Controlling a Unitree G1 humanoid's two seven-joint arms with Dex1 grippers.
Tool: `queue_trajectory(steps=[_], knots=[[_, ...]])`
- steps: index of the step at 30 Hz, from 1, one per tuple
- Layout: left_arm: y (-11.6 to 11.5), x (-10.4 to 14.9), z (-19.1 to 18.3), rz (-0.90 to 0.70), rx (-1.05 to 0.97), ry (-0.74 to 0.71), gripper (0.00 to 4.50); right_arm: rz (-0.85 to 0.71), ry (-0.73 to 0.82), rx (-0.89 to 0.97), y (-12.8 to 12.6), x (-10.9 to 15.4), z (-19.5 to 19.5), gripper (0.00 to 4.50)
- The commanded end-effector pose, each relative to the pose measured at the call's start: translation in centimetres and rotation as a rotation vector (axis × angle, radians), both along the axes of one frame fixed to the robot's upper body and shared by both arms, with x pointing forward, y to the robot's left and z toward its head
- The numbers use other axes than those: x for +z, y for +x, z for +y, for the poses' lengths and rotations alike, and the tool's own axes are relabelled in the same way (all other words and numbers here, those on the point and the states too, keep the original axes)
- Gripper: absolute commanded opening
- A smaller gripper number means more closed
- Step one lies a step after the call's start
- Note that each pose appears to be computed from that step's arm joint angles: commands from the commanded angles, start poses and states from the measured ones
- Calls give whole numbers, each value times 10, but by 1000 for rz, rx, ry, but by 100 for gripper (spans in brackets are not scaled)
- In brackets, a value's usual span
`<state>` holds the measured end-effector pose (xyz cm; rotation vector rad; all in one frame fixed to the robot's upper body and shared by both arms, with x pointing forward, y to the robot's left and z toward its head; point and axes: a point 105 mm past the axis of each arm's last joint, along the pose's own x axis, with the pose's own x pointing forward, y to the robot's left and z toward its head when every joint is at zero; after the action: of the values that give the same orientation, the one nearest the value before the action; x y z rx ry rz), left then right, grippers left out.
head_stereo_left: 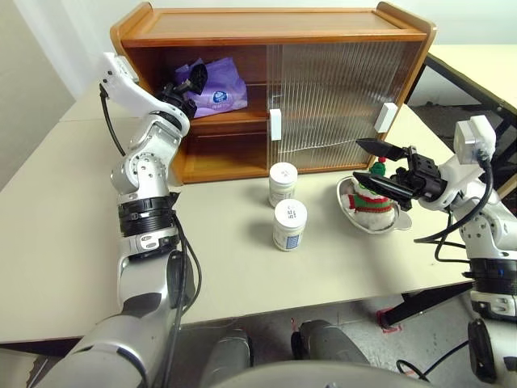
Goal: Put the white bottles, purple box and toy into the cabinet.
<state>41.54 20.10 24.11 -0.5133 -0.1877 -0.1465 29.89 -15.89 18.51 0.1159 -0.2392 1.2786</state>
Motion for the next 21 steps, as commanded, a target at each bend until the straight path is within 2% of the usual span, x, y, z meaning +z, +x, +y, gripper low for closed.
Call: queue_trajectory(steps=[1, 7, 12, 15, 18, 21], knots=[[-11, -4, -13, -5, -74, 48, 444, 3, -17, 9, 1, -2, 1, 450], [-27, -9, -13, 3, -82, 160, 444, 3, -22, 9, 1, -3, -1, 450], [-40, -16, -13, 8, -85, 350, 444, 13, -40, 6, 2, -7, -2, 450], [-50, -15, -15, -49, -109, 430, 444, 13, -39, 5, 2, -7, -1, 450], [-61, -23, -16, -85, -155, 453, 383, 12, -36, 6, 1, -8, 1, 450], [-70, -33, -19, -98, -209, 470, 279, 13, -28, 9, 1, -9, 4, 450]])
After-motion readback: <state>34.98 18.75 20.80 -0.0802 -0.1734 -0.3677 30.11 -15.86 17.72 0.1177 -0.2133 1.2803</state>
